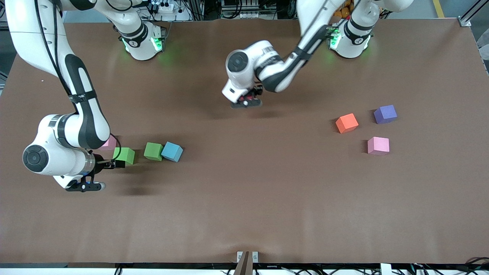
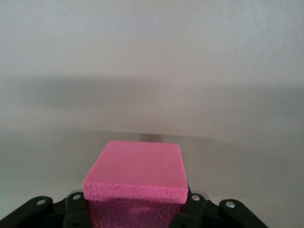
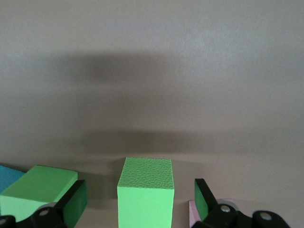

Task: Arrange blocks into number 1
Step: 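Set the red cube down mid-table with the left gripper and release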

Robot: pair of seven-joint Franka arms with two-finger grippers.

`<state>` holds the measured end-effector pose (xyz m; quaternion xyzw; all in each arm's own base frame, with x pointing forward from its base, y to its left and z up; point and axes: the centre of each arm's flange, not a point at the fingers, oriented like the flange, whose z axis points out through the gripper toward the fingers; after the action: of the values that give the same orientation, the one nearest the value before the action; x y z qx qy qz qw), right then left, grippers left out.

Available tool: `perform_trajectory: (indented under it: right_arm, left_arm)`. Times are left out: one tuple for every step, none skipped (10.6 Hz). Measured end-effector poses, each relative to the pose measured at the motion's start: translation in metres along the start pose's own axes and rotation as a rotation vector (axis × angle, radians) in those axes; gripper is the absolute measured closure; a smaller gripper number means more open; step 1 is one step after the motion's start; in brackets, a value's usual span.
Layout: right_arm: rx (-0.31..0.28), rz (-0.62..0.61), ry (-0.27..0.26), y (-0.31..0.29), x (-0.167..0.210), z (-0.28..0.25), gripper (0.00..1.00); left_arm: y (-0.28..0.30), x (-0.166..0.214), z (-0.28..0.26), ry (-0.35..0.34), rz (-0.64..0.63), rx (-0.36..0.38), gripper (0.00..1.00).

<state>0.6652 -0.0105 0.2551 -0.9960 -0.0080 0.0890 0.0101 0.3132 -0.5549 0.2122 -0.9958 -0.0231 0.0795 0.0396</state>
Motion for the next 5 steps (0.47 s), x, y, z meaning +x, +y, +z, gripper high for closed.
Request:
perform_trajectory:
  right_arm:
    - [0.0, 0.002, -0.016, 0.001, -0.003, 0.008, 0.0]
    - [-0.001, 0.005, -0.034, 0.004, -0.005, 0.018, 0.0]
    - [-0.002, 0.008, -0.05, 0.006, -0.006, 0.027, 0.0]
    - [-0.002, 0.01, -0.063, 0.008, -0.008, 0.035, 0.0]
    - [-0.003, 0.011, -0.072, 0.009, -0.009, 0.042, 0.0]
  left_arm:
    - [0.01, -0.017, 0.01, 0.011, 0.013, 0.008, 0.39]
    - [0.016, -0.03, 0.016, 0.011, 0.031, 0.015, 0.39]
    - [0.02, -0.039, 0.019, 0.011, 0.047, 0.019, 0.39]
    - [0.023, -0.047, 0.02, 0.012, 0.06, 0.021, 0.39]
    - [0.026, -0.055, 0.021, 0.013, 0.074, 0.023, 0.39]
